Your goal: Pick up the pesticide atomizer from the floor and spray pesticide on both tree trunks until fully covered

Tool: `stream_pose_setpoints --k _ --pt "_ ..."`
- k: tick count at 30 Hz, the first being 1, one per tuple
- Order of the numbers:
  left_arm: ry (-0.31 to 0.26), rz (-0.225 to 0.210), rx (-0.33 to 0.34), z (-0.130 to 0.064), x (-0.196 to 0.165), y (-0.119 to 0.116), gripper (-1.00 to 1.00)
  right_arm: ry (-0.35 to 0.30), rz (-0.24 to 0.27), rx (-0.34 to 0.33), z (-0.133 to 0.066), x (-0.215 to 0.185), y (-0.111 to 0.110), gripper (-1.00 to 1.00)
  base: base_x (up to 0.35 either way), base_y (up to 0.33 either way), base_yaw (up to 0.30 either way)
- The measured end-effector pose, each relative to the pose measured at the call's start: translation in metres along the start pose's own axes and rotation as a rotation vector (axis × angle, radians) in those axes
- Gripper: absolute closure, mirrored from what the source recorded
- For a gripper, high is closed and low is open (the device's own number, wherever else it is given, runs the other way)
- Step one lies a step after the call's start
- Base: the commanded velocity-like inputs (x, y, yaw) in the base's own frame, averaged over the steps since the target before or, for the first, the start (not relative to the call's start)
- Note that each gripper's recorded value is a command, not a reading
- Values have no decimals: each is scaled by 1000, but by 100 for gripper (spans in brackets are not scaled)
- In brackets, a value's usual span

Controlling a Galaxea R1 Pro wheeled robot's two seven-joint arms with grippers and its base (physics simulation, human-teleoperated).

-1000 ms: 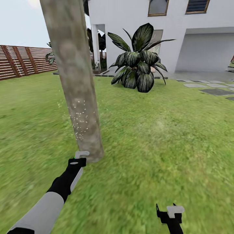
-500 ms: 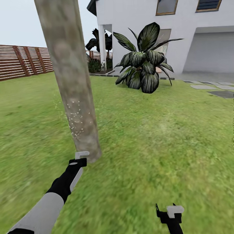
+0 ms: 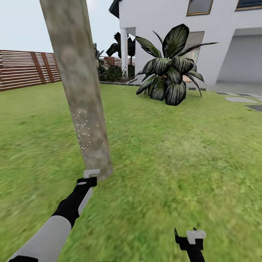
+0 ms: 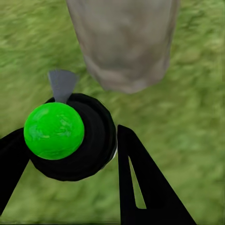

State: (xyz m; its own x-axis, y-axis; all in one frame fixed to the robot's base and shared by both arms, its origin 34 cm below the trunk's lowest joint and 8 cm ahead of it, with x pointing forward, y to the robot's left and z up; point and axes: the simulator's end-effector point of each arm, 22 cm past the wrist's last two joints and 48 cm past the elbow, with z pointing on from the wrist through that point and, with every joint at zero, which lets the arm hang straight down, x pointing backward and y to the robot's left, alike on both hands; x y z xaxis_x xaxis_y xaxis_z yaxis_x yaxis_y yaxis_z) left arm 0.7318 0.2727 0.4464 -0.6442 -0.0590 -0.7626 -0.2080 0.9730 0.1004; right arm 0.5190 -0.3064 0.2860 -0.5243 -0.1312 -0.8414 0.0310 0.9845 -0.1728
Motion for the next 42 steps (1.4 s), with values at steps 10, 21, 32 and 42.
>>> stream_pose_setpoints --k 10,21,32,42 --pt "1 1 0 0 1 0 100 0 0 0 0 0 0 -100 114 -274 174" --pt "3 2 -2 0 2 1 100 0 0 0 0 0 0 -100 94 -272 61" --pt "4 2 -4 0 3 1 100 0 0 0 0 0 0 -100 1 -272 274" --pt "9 7 -6 0 5 2 100 0 -1 -1 0 0 0 -100 138 -254 218"
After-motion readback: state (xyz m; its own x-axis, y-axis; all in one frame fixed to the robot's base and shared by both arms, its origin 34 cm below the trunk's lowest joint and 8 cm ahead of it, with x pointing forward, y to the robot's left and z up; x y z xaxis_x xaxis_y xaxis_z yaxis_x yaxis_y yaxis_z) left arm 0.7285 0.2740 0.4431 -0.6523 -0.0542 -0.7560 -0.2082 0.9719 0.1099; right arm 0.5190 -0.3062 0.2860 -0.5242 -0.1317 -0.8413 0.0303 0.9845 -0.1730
